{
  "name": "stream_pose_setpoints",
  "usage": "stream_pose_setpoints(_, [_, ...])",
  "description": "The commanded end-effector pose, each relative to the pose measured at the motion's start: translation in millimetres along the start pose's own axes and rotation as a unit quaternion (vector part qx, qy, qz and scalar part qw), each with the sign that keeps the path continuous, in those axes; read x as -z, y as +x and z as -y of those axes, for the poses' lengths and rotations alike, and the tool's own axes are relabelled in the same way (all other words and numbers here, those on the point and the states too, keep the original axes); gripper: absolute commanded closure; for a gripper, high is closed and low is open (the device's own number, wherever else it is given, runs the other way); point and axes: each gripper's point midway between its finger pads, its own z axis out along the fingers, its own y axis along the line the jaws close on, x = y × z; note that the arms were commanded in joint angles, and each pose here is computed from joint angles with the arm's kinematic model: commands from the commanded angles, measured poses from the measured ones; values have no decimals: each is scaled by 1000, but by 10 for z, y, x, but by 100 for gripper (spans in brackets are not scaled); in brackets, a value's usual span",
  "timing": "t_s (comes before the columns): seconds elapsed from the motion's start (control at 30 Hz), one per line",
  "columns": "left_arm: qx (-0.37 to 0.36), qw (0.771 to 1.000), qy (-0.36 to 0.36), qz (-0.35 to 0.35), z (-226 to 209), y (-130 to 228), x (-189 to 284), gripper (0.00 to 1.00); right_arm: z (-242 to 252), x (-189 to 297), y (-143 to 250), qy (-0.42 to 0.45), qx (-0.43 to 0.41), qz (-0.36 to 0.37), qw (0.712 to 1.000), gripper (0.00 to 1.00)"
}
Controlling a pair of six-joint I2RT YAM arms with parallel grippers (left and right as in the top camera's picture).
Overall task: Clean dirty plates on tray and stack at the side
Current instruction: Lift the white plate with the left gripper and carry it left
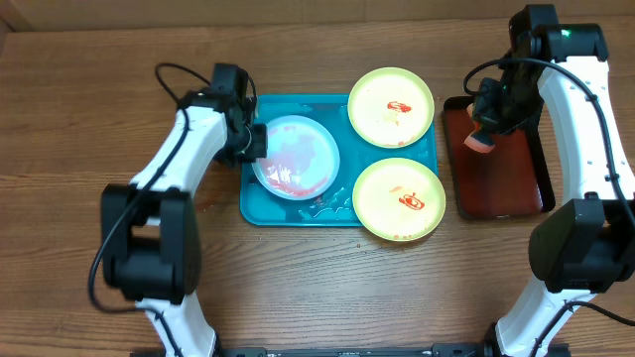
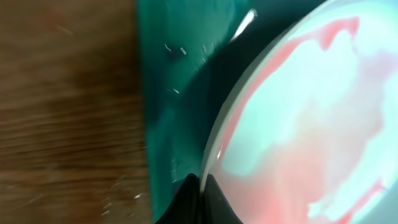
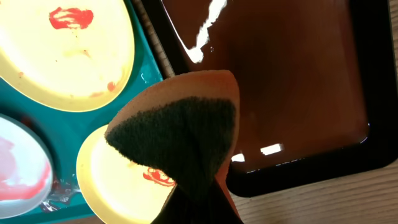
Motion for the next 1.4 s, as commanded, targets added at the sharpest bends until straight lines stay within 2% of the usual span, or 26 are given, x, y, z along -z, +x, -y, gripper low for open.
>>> stream_pose_setpoints(0.0, [-15, 997, -42, 69, -82, -176, 461, 96, 4, 85, 0, 1, 2, 13, 1000, 96])
stream_pose_setpoints(0.17, [-18, 984, -135, 118, -195, -251, 775, 96, 3, 85, -1, 1, 10, 13, 1000, 96])
stream_pose_setpoints(0.23, [-18, 971, -195, 140, -222, -283, 876, 96, 4, 85, 0, 1, 11, 13, 1000, 96])
stream_pose_setpoints(0.37, [-33, 950, -260, 169, -101, -286, 995, 96, 4, 85, 0, 1, 11, 13, 1000, 96])
stream_pose_setpoints(0.47, [-48, 926, -314, 203, 13, -308, 1143, 96, 4, 84, 1, 1, 11, 13, 1000, 96])
stream_pose_setpoints(0.5, [-63, 907, -349, 227, 107, -320, 1258, 96, 4, 85, 0, 1, 11, 13, 1000, 96])
stream_pose_setpoints(0.57, [-75, 888, -380, 250, 207, -319, 1377, 96, 3, 85, -1, 1, 11, 13, 1000, 96])
stream_pose_setpoints(0.7, [-87, 852, -426, 293, 370, -320, 1595, 96, 3, 85, -1, 1, 12, 13, 1000, 96])
stream_pose_setpoints(1.0, [-62, 765, -506, 393, 644, -293, 2130, 96, 9, 85, 13, 2, 13, 11, 1000, 96])
stream_pose_setpoints(1.1, [-58, 750, -518, 406, 690, -264, 2214, 96, 10, 84, 19, 2, 13, 9, 1000, 96])
stream_pose_setpoints(1.37, [-68, 751, -511, 412, 802, -227, 2212, 96, 13, 84, 28, 3, 13, 7, 1000, 96])
